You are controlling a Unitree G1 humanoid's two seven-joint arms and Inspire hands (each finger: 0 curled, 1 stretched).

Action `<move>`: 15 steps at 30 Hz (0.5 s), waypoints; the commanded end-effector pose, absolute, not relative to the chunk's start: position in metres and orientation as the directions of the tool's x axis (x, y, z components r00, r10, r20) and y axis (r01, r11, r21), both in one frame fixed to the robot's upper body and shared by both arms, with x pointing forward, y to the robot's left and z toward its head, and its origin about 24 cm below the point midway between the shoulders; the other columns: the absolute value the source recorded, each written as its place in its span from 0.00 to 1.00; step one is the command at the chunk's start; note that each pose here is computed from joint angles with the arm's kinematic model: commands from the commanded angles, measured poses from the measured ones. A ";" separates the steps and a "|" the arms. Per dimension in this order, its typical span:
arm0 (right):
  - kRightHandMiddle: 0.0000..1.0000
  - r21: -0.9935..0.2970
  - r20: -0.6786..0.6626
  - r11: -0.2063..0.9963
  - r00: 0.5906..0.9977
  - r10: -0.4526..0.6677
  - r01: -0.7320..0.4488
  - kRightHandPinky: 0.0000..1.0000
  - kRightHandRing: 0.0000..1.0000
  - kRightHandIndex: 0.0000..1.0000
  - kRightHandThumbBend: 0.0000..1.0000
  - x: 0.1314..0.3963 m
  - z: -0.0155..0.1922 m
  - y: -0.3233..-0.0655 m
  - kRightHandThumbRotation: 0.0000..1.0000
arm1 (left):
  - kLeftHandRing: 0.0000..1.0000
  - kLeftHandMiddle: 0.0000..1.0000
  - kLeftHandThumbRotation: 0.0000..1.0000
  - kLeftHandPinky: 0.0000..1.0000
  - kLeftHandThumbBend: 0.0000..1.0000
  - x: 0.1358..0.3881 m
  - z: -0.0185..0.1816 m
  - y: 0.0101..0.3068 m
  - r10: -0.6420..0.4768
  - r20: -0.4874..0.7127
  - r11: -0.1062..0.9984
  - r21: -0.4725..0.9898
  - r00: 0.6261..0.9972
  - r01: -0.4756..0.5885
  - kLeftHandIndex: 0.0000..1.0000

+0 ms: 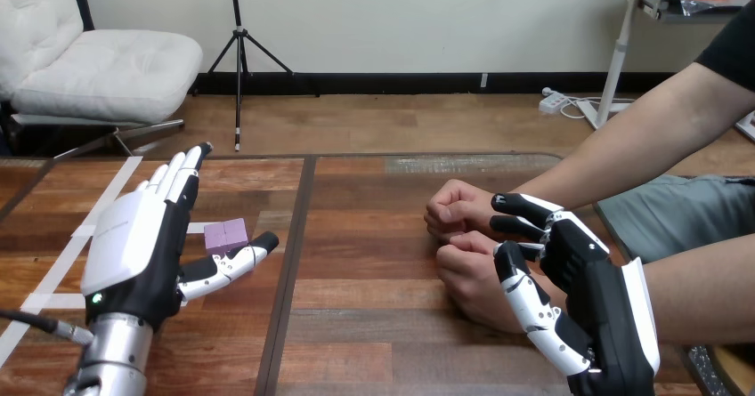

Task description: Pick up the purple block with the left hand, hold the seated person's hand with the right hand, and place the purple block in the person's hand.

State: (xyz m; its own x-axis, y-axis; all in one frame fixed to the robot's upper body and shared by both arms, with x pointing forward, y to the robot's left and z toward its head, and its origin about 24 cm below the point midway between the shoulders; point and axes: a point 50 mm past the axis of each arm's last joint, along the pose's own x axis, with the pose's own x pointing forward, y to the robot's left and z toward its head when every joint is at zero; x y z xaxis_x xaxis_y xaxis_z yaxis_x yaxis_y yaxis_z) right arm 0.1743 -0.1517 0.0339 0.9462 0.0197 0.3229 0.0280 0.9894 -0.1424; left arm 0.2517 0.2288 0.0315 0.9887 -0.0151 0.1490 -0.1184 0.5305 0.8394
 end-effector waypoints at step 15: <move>0.77 -0.141 0.403 0.990 0.915 0.030 0.030 0.60 0.73 0.71 0.38 0.187 0.048 -0.151 0.44 | 0.92 0.93 0.56 0.89 0.90 0.279 0.050 0.235 -0.077 0.126 0.531 0.845 0.989 -0.067 0.93</move>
